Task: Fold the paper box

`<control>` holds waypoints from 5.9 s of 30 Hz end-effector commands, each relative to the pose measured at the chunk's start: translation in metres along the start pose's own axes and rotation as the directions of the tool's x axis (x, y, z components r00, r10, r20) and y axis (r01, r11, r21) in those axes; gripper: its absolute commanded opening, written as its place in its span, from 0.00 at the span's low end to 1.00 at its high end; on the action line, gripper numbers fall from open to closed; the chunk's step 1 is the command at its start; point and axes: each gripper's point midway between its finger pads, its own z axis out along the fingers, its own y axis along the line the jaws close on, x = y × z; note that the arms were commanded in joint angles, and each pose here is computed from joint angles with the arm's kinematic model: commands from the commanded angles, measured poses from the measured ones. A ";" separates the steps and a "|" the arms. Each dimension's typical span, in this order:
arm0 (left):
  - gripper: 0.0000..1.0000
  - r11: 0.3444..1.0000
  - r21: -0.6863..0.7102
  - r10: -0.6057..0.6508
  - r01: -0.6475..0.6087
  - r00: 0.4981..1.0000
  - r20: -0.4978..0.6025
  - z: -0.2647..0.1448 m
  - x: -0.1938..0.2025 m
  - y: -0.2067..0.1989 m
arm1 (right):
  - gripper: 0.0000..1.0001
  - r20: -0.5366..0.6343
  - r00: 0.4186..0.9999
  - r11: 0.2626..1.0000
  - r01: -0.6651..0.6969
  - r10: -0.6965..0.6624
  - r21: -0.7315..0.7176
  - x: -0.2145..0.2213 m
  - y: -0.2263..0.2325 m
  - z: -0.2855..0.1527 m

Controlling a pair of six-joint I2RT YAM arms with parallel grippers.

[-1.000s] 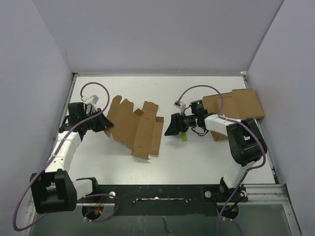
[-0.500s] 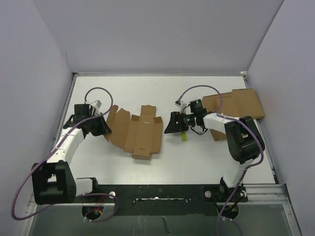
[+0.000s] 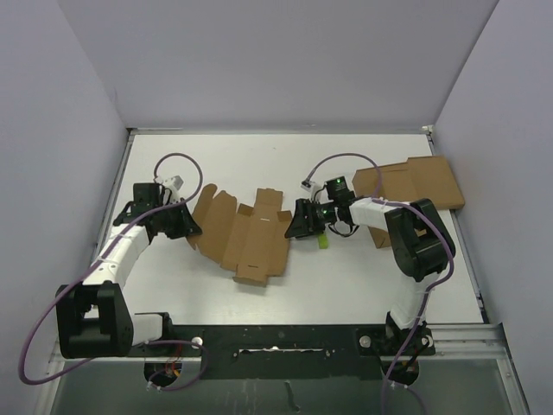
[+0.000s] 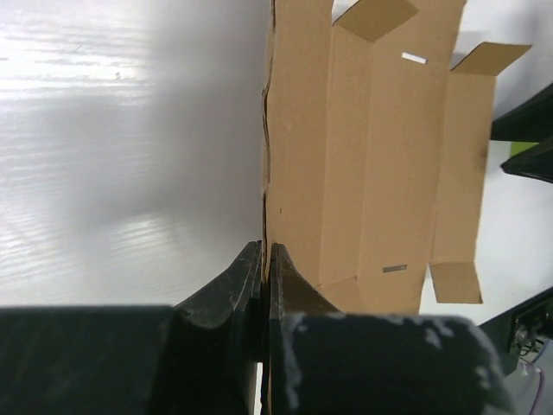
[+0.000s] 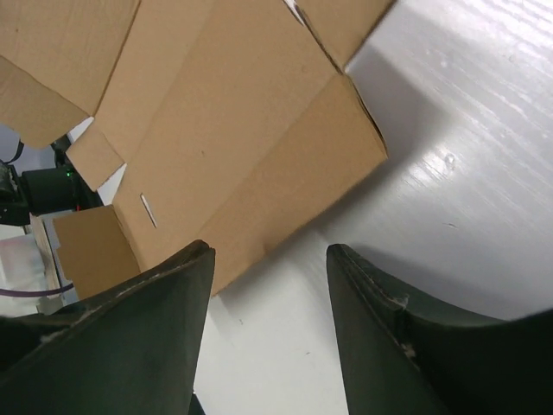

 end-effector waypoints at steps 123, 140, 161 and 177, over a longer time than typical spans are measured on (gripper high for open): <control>0.00 0.563 0.177 0.716 -0.808 0.583 0.385 -0.085 -0.070 -0.149 | 0.00 0.427 0.608 0.729 0.648 -0.669 0.220 -0.117 0.034 -0.103; 0.00 0.419 -0.052 0.868 -0.906 0.384 0.315 -0.075 -0.124 -0.154 | 0.02 0.446 0.644 0.775 0.591 -0.621 0.225 -0.147 0.025 -0.059; 0.00 0.318 -0.037 0.900 -0.947 0.289 0.327 -0.057 -0.092 -0.157 | 0.37 0.331 0.732 0.786 0.616 -0.595 0.049 -0.126 0.008 -0.064; 0.00 0.305 0.005 0.885 -0.952 0.286 0.366 -0.062 -0.087 -0.167 | 0.58 0.198 0.761 0.783 0.619 -0.617 0.060 -0.130 -0.010 -0.062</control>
